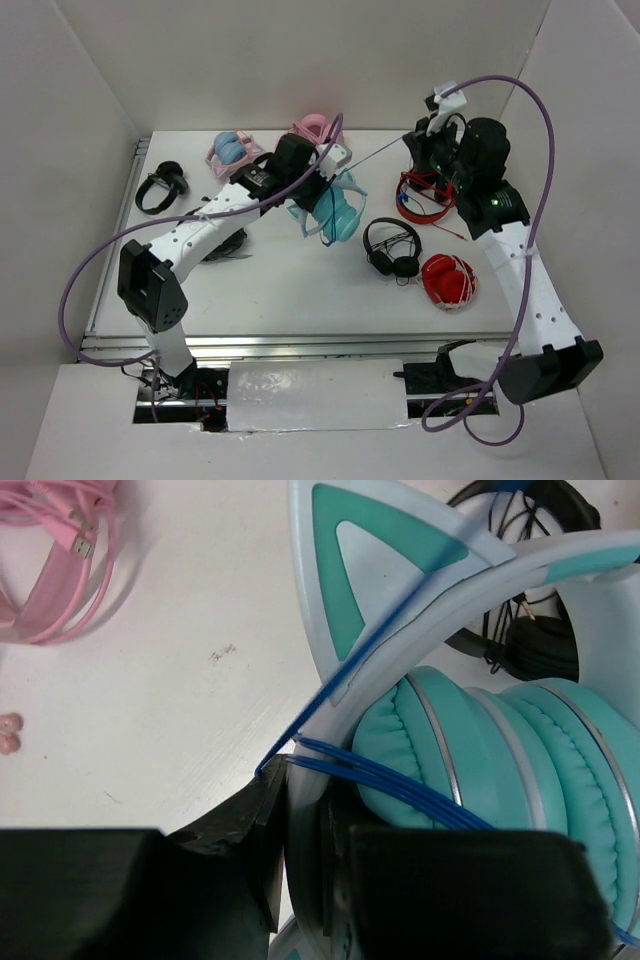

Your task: Wrap the headphones

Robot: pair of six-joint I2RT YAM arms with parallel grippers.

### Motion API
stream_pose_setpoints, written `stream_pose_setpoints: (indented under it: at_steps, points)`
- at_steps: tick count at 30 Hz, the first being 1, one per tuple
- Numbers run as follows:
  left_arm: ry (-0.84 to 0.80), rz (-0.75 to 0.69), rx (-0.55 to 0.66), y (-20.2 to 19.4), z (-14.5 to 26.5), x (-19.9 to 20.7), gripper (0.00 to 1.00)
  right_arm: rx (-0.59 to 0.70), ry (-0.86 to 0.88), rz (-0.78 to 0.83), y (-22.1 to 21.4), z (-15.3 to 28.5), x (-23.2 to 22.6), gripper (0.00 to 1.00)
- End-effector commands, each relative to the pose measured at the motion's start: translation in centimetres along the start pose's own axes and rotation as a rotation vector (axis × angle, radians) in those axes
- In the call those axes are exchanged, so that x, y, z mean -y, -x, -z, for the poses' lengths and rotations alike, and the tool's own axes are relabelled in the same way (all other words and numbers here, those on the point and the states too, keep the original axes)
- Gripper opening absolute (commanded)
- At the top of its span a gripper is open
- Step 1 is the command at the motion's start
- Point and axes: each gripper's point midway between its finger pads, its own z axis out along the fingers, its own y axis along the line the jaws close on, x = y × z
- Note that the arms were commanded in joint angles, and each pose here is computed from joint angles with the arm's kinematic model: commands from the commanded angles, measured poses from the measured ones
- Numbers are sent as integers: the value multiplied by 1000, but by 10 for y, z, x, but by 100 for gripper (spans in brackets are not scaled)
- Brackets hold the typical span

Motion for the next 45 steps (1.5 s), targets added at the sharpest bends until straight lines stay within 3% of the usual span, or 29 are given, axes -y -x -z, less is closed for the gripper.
stream_pose_setpoints:
  at_steps: [1, 7, 13, 15, 21, 29, 32, 33, 39, 43, 45]
  points:
    - [83, 139, -20, -12, 11, -23, 0, 163, -86, 11, 45, 28, 5, 0]
    - [304, 384, 18, -3, 22, -85, 0, 244, 20, -24, 48, 61, -45, 0]
    - [475, 521, 86, 12, 50, -147, 0, 198, 168, -88, 10, 73, -92, 0]
    - [507, 555, 164, 38, 73, -164, 0, 151, 249, -131, -13, 70, -118, 0]
    - [454, 537, 293, 76, 122, -164, 0, -4, 252, -213, -79, 32, -141, 0]
    - [327, 501, 417, 106, 172, -138, 0, -128, 245, -245, -121, -17, -171, 0]
    - [264, 479, 442, 115, 181, -125, 0, -180, 256, -244, -139, -31, -184, 11]
    - [222, 465, 452, 120, 184, -117, 0, -193, 258, -246, -147, -37, -189, 21]
    - [71, 415, 494, 134, 203, -86, 0, -184, 338, -197, -177, -63, -210, 40]
    - [66, 392, 517, 138, 217, -81, 0, -169, 424, -206, -191, -81, -230, 55]
    - [57, 381, 521, 139, 223, -78, 0, -187, 416, -224, -203, -90, -235, 56]
